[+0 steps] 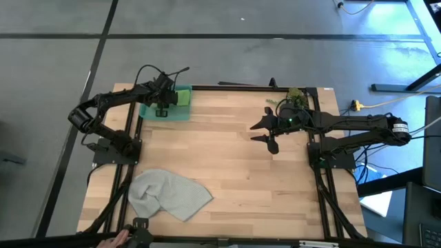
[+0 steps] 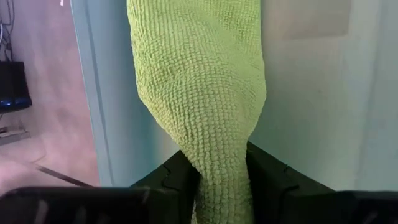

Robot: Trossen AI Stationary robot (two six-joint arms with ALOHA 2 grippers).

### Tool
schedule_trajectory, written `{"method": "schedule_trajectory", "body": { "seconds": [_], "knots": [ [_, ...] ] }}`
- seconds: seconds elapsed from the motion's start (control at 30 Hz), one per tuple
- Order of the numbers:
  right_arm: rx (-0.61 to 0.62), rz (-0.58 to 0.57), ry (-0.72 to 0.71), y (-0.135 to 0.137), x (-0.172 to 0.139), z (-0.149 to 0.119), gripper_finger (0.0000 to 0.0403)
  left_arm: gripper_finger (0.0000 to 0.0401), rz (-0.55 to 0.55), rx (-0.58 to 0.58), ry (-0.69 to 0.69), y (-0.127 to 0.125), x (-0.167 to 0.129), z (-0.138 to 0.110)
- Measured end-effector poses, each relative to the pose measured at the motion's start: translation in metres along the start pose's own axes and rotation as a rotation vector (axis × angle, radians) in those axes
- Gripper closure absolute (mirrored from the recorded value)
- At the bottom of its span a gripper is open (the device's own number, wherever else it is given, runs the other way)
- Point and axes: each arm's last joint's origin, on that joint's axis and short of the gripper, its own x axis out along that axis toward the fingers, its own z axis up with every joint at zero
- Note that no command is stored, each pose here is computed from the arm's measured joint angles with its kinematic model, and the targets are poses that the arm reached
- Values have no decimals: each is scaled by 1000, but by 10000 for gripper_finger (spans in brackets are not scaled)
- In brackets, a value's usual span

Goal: Roll microfiber towels into tight, uniform cylinder then place into a basket
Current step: Put the rolled green towel into the light blue bin

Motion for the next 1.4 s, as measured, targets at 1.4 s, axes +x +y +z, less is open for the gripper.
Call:
{"method": "schedule_trajectory", "body": {
  "seconds": [1.4],
  "knots": [
    [-52,-341,20,-10,-2,0,195,293,27,-45,31,1,0,-1]
  ]
}}
